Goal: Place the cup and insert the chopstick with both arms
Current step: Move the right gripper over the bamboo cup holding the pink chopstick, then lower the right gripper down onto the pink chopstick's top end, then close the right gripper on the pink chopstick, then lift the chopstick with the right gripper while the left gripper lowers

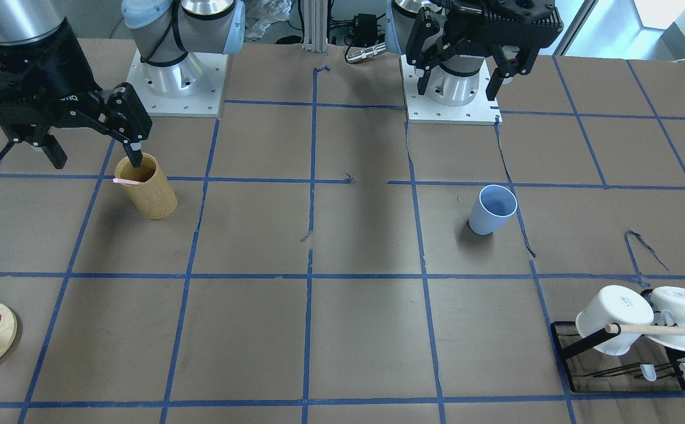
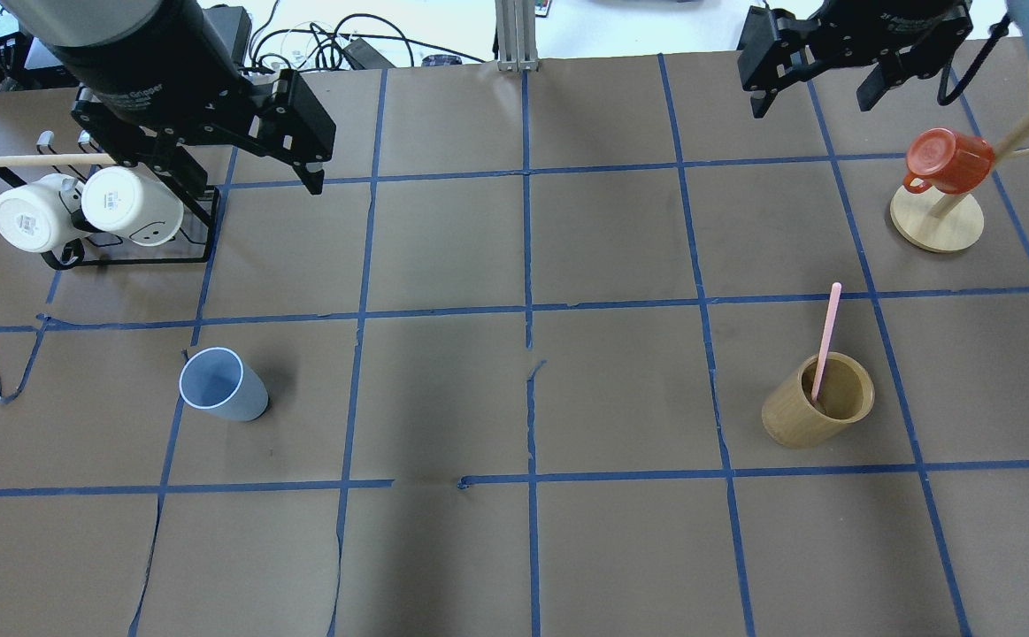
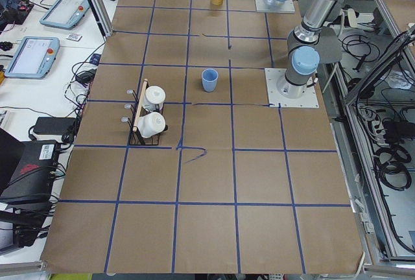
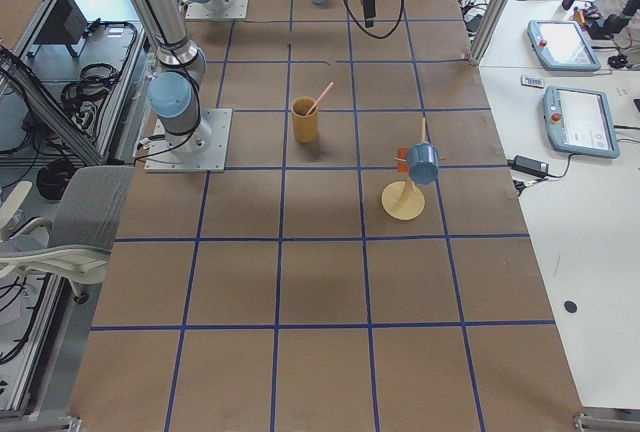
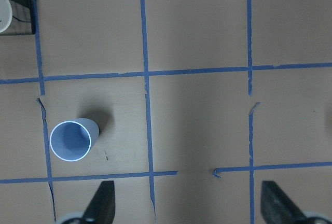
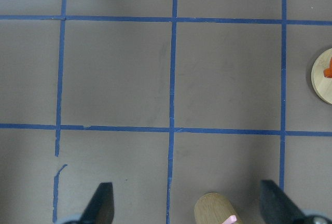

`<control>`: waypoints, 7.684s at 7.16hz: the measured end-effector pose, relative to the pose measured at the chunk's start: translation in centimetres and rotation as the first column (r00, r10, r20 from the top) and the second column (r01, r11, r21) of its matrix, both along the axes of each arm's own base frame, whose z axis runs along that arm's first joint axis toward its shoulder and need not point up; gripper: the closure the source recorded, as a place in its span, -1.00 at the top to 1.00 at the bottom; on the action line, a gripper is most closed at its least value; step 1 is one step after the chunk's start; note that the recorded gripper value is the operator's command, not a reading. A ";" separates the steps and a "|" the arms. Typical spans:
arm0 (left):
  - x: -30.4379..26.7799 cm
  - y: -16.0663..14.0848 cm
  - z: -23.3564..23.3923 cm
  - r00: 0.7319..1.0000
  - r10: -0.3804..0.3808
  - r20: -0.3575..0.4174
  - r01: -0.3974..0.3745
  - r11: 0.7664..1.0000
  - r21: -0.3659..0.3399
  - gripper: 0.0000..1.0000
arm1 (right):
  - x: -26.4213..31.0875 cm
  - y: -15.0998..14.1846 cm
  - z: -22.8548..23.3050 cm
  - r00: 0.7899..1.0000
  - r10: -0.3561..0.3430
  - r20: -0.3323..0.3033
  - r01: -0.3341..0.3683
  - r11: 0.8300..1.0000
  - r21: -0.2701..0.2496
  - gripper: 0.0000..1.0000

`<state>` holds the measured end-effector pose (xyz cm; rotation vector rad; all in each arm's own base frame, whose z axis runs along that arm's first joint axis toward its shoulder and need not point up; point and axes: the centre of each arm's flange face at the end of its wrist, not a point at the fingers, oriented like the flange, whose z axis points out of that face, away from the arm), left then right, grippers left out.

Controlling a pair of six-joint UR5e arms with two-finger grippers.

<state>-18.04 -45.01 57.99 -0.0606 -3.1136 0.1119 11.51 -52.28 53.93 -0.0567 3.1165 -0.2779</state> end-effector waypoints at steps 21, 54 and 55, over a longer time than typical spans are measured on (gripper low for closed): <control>0.0 0.3 0.0 1.000 0.000 0.000 0.000 1.000 0.002 1.00 | -7.1 4.6 -18.4 0.999 -0.030 -0.041 0.040 0.965 0.261 1.00; 1.4 0.4 -3.3 0.999 0.004 0.053 -0.007 0.998 0.067 1.00 | -7.2 4.6 -16.4 0.999 -0.023 -0.036 0.032 0.961 0.275 -1.00; 2.4 0.6 -5.9 0.996 0.012 0.091 -0.022 0.993 0.115 1.00 | -7.2 4.3 -14.9 0.999 -0.022 -0.032 0.030 0.959 0.282 -1.00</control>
